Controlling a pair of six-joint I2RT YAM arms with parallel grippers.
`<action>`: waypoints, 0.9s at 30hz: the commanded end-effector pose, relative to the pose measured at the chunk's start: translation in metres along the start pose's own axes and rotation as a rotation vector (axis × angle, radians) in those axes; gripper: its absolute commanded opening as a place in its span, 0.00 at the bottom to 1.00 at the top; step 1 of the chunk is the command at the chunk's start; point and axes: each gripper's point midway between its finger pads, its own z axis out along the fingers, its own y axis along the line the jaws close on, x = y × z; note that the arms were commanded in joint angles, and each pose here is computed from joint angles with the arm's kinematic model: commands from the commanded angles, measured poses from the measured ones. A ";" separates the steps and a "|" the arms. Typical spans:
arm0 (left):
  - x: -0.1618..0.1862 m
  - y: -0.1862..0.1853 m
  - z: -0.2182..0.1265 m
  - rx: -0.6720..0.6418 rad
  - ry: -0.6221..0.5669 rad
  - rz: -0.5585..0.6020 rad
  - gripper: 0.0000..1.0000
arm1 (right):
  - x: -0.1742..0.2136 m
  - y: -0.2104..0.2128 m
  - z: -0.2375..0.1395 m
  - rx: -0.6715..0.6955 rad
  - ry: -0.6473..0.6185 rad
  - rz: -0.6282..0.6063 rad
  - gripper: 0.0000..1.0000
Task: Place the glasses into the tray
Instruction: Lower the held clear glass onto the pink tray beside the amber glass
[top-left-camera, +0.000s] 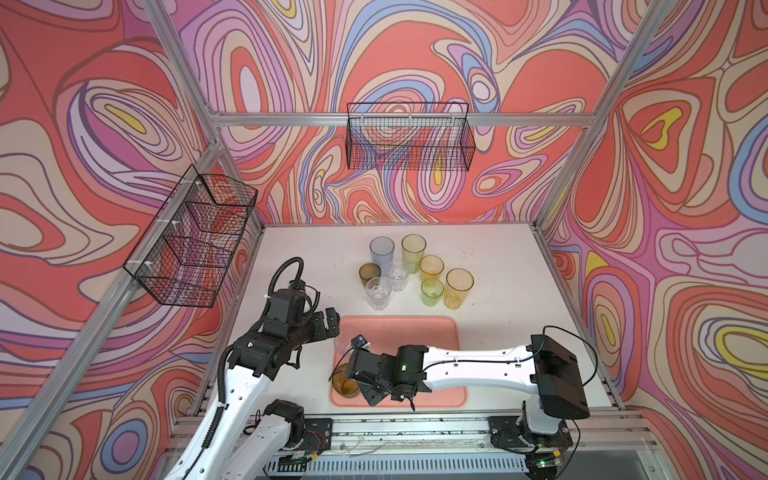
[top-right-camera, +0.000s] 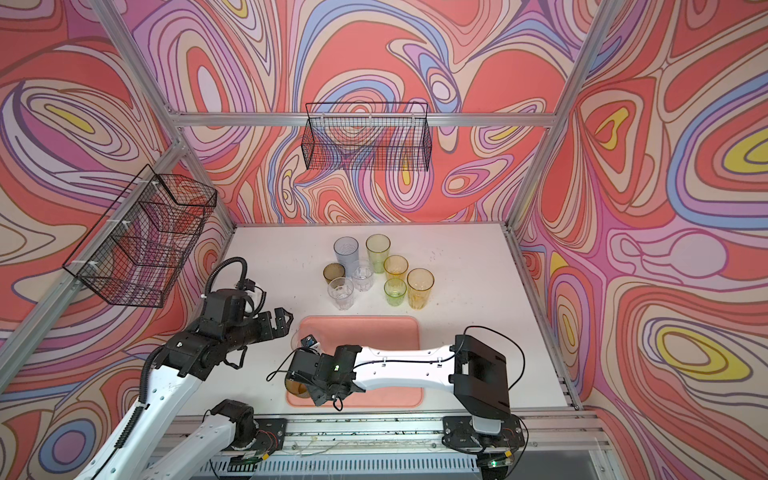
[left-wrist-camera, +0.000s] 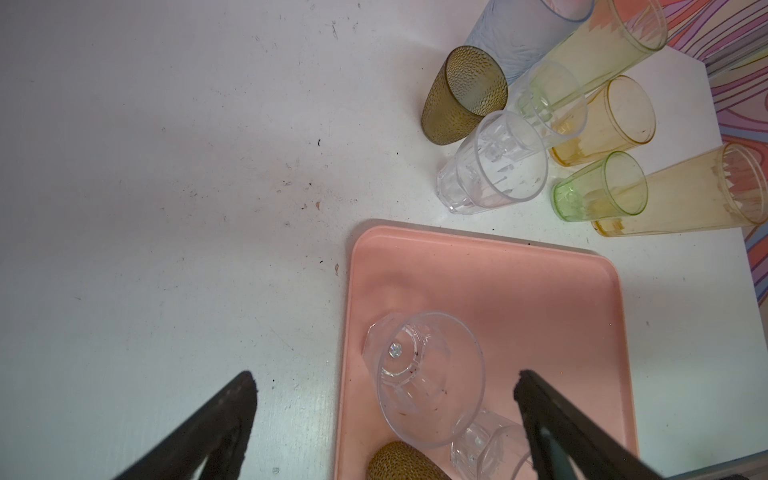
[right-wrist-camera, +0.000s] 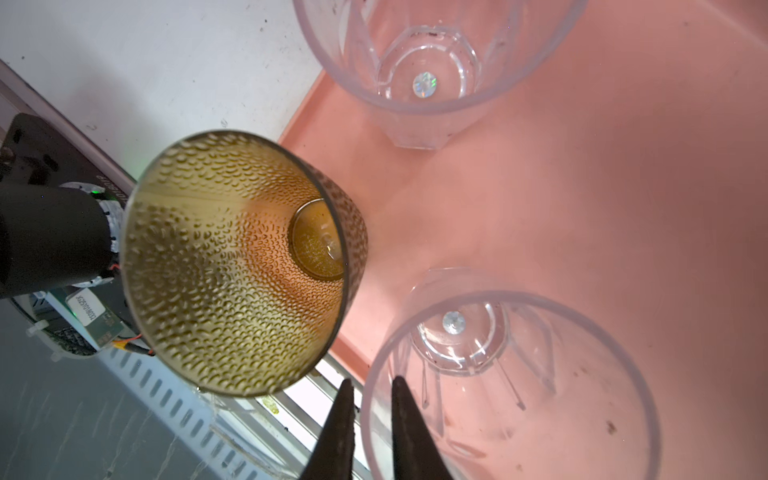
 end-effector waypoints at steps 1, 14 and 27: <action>0.001 0.001 0.002 0.004 0.000 -0.010 1.00 | -0.007 0.001 -0.007 0.003 -0.034 0.005 0.22; 0.001 0.000 0.002 0.010 -0.002 -0.009 1.00 | -0.032 0.011 -0.035 -0.067 -0.160 0.012 0.26; 0.000 -0.001 0.001 0.015 -0.007 -0.002 1.00 | -0.056 -0.005 -0.060 0.020 -0.286 0.010 0.24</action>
